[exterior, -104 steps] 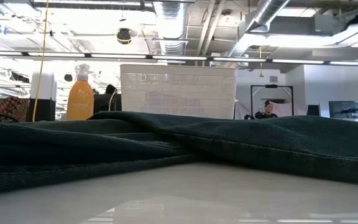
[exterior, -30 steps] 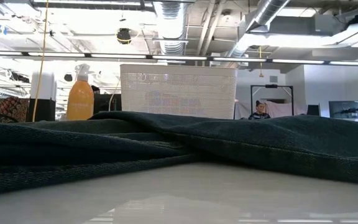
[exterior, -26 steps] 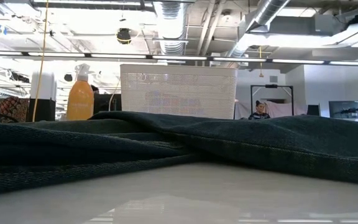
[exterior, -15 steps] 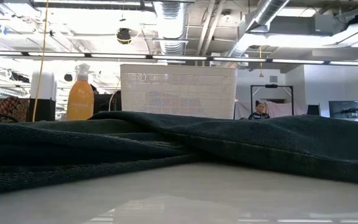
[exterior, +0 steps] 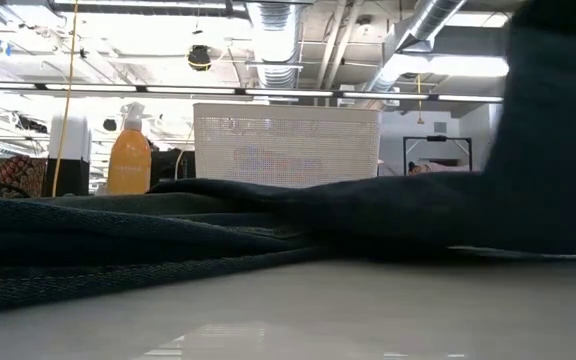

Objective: Fold laundry
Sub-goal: Fold the dark blue jeans from the white laundry organizer

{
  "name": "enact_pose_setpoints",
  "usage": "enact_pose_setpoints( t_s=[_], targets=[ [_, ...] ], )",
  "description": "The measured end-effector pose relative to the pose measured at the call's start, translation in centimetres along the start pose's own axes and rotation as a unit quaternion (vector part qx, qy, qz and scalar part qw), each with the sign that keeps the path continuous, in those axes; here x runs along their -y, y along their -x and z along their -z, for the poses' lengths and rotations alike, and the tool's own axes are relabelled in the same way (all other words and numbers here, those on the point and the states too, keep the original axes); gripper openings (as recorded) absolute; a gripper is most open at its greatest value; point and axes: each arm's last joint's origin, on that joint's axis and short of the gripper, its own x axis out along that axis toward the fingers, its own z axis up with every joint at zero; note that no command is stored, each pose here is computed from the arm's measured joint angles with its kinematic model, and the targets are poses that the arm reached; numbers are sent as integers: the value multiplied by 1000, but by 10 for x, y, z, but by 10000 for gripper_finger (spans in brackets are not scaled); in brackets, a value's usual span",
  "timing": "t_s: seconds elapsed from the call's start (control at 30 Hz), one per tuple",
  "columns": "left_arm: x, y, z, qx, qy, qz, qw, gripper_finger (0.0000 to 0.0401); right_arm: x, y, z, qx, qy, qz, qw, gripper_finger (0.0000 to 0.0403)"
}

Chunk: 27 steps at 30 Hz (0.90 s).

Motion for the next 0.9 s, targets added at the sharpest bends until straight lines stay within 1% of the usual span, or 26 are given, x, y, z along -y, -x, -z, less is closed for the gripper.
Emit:
enact_pose_setpoints(
  t_s=[0.1,0.23,0.43,0.53,0.7,0.83,0.9],
  targets=[
    [0,0,0,0,-3,-1,1000,217,35,-11,-5,-36,-4,57,998,30],
    [0,0,0,0,-5,-1,1000,217,78,-22,-10,-67,-15,131,989,30],
    [0,0,0,9,-5,-5,1000,217,132,-37,-11,-119,-38,197,972,30],
    [-1,0,0,9,-5,-5,1000,217,160,-45,-11,-132,-55,225,964,30],
    [-1,0,0,15,-4,-7,1000,217,203,-61,-11,-141,-103,245,954,30],
    [0,0,-1,22,9,-6,1000,217,235,-82,-7,-153,-131,219,955,30],
    [1,1,-1,23,11,-6,1000,217,248,-93,-5,-157,-141,215,954,30]
  ],
)
